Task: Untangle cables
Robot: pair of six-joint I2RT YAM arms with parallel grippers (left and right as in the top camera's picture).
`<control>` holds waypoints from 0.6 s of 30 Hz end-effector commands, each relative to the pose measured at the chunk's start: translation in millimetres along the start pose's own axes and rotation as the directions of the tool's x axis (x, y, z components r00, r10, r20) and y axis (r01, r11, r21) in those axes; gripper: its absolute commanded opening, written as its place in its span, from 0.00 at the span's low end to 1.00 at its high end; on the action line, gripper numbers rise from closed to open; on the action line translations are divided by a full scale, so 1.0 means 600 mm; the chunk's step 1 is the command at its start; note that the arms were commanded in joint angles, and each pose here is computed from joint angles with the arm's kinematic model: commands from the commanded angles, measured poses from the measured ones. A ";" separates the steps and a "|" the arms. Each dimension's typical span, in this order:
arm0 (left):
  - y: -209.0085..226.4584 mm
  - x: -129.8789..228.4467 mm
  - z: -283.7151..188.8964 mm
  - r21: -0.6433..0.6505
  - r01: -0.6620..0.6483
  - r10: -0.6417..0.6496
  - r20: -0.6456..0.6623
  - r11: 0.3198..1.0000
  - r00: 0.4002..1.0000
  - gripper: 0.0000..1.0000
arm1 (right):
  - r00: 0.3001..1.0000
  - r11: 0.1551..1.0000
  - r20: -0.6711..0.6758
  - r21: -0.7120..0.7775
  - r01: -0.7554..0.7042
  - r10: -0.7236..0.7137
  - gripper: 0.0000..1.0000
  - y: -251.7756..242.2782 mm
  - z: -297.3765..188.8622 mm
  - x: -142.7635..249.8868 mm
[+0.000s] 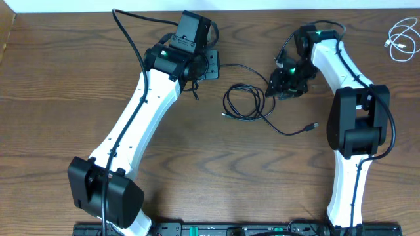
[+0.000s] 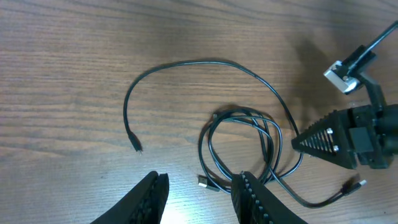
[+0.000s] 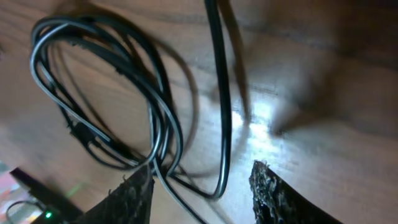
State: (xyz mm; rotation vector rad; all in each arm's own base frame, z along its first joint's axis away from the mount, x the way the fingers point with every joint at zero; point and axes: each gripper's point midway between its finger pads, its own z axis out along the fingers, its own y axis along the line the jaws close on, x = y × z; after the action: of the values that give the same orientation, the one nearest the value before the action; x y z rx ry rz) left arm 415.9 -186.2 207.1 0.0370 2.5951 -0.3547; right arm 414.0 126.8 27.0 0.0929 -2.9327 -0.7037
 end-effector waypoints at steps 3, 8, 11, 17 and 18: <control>0.004 -0.001 0.003 -0.006 0.016 -0.016 -0.005 1.000 1.000 0.39 | 1.000 1.000 -0.030 0.006 0.008 -0.008 0.44 -0.012 0.029 0.010; 0.004 -0.001 0.003 -0.007 0.016 -0.016 -0.006 1.000 1.000 0.39 | 0.999 1.000 -0.035 0.006 0.007 -0.006 0.36 -0.020 0.045 0.015; 0.004 -0.001 0.003 -0.007 0.016 -0.016 -0.006 1.000 1.000 0.39 | 0.999 1.000 -0.035 0.007 0.010 -0.010 0.29 -0.025 0.059 0.018; 0.004 -0.001 0.003 -0.007 0.016 -0.016 -0.006 1.000 1.000 0.39 | 0.999 1.000 -0.031 0.009 0.029 -0.029 0.13 -0.031 0.092 0.025; 0.004 -0.001 0.003 -0.007 0.016 -0.016 -0.006 1.000 1.000 0.39 | 0.999 0.999 -0.027 0.009 0.033 -0.033 0.04 -0.032 0.096 0.025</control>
State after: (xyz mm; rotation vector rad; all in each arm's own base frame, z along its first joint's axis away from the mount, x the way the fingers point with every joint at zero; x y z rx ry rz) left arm 415.4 -186.0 206.7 0.0370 2.5977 -0.3536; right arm 411.4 136.3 -0.1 0.1382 -2.9556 -0.7964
